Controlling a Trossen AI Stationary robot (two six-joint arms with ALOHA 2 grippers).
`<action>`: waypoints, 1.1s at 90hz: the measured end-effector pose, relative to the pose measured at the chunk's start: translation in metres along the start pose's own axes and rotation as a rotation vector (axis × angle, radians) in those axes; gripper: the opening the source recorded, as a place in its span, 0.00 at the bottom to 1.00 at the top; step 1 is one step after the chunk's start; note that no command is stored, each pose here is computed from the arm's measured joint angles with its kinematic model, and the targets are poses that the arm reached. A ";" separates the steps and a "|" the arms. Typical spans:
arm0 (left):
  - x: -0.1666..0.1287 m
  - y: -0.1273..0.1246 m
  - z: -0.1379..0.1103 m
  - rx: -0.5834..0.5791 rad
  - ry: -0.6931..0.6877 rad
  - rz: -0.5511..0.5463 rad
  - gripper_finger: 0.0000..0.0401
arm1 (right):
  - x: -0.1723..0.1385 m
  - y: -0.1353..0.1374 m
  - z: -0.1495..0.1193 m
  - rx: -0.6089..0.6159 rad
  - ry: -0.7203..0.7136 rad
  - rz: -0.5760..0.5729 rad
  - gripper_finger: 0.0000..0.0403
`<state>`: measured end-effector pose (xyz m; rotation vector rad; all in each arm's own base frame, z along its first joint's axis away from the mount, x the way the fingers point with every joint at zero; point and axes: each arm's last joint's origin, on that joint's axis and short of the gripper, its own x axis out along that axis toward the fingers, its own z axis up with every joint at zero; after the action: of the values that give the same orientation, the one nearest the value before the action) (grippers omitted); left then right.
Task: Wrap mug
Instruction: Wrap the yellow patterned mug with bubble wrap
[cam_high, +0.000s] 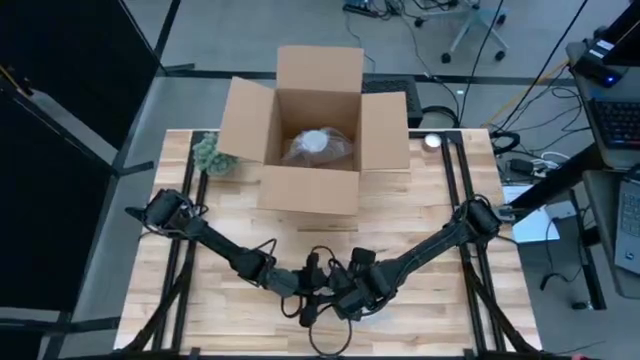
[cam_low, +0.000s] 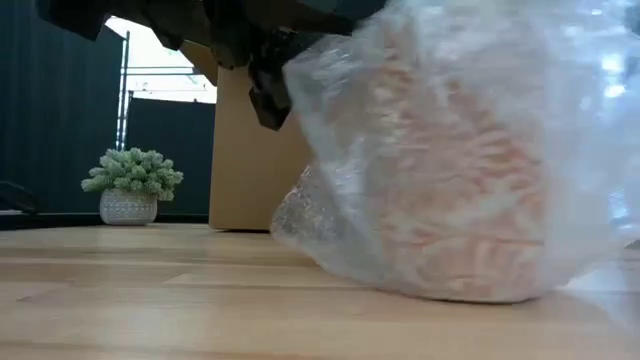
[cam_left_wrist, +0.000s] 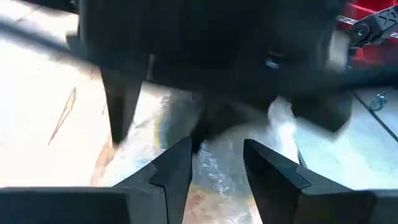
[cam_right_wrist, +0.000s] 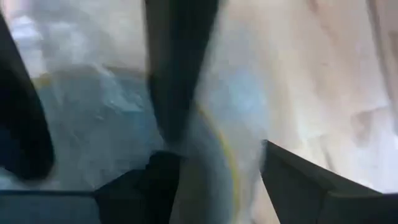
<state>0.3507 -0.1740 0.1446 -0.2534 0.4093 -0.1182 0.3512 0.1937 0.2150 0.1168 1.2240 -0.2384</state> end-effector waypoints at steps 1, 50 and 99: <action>0.000 0.000 0.000 0.000 0.000 0.000 0.34 | -0.003 0.000 0.000 0.001 -0.005 0.008 0.49; 0.000 0.000 0.000 0.005 0.001 0.003 0.34 | -0.096 0.018 -0.037 -0.010 -0.128 0.219 0.49; 0.000 0.001 0.000 0.003 -0.001 0.011 0.35 | -0.052 0.074 -0.054 -0.173 -0.335 0.133 0.49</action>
<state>0.3508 -0.1732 0.1443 -0.2481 0.4091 -0.1083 0.3032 0.2837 0.2432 0.0062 0.8943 -0.0327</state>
